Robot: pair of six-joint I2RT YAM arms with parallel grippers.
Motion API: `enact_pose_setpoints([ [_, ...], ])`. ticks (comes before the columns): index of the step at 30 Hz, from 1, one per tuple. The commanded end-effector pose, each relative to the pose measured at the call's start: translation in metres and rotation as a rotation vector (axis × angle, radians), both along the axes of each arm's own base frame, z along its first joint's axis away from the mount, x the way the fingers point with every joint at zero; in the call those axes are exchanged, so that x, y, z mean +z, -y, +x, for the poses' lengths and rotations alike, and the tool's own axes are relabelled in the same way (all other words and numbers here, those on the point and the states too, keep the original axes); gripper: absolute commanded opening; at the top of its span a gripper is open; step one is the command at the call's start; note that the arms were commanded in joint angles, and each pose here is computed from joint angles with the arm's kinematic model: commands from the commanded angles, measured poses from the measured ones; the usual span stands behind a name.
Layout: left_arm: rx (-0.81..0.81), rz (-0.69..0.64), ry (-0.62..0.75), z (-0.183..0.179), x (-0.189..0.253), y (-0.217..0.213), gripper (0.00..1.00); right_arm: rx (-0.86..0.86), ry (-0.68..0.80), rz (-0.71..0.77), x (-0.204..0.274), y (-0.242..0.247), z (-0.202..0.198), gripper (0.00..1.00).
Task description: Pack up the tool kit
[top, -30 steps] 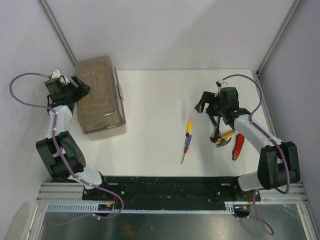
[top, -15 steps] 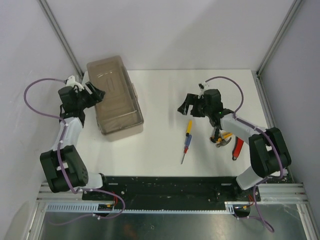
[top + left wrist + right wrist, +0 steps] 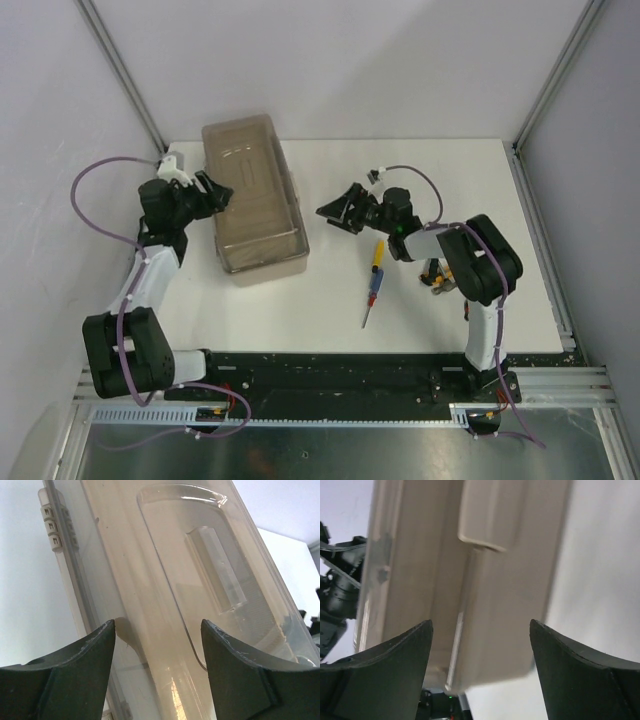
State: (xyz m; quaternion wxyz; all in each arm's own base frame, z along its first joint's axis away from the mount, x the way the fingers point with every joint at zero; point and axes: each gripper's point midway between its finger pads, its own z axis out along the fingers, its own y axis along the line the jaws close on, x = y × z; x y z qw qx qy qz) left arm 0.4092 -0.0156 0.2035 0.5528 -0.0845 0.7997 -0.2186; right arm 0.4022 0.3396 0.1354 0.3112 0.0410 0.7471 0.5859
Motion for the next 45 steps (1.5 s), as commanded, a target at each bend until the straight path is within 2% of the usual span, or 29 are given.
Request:
enact_pose_setpoints([
  [1, -0.248, -0.038, -0.247, -0.059, -0.07, 0.067, 0.66, 0.04, 0.159, 0.144, 0.063, -0.021, 0.002, 0.82],
  [6, -0.261, -0.042, -0.229, -0.059, -0.063, 0.072, 0.66, 0.076, 0.149, 0.104, 0.054, -0.026, -0.005, 0.81],
  [12, -0.25, -0.069, -0.205, -0.063, -0.05, 0.074, 0.68, 0.042, 0.125, -0.032, 0.039, -0.021, -0.007, 0.81],
  [16, -0.214, -0.073, -0.204, -0.068, -0.049, 0.07, 0.75, -0.041, 0.106, -0.102, 0.035, -0.008, 0.004, 0.9],
  [19, -0.158, -0.062, -0.188, -0.062, -0.039, 0.063, 0.8, -0.079, 0.1, -0.102, 0.041, 0.0, 0.009, 0.95],
  [23, 0.01, 0.017, -0.135, -0.047, -0.007, 0.032, 0.96, -0.207, 0.058, -0.136, 0.058, 0.031, 0.022, 0.95],
  [26, 0.146, 0.088, -0.125, -0.038, 0.016, 0.004, 0.99, -0.344, 0.068, -0.306, 0.067, 0.074, 0.027, 0.98],
  [29, 0.24, 0.136, -0.142, -0.034, 0.032, -0.016, 0.99, -0.561, 0.047, -0.609, 0.065, 0.133, 0.027, 0.99],
  [32, 0.308, 0.135, -0.131, -0.034, 0.048, -0.026, 0.99, -0.692, 0.13, -0.866, 0.078, 0.18, 0.021, 0.99],
  [35, 0.332, 0.137, -0.102, -0.033, 0.061, -0.03, 0.99, -0.78, 0.17, -0.985, 0.094, 0.212, 0.014, 0.99],
  [39, 0.347, 0.128, -0.091, -0.031, 0.068, -0.033, 1.0, -0.784, 0.138, -0.96, 0.093, 0.225, 0.011, 0.99],
  [43, 0.298, 0.074, -0.099, -0.028, 0.068, -0.023, 0.99, -0.572, 0.17, -0.821, 0.087, 0.19, 0.006, 0.99],
  [45, 0.211, 0.069, -0.092, -0.028, 0.07, -0.01, 0.99, -0.476, 0.208, -0.729, 0.093, 0.165, 0.002, 0.99],
])
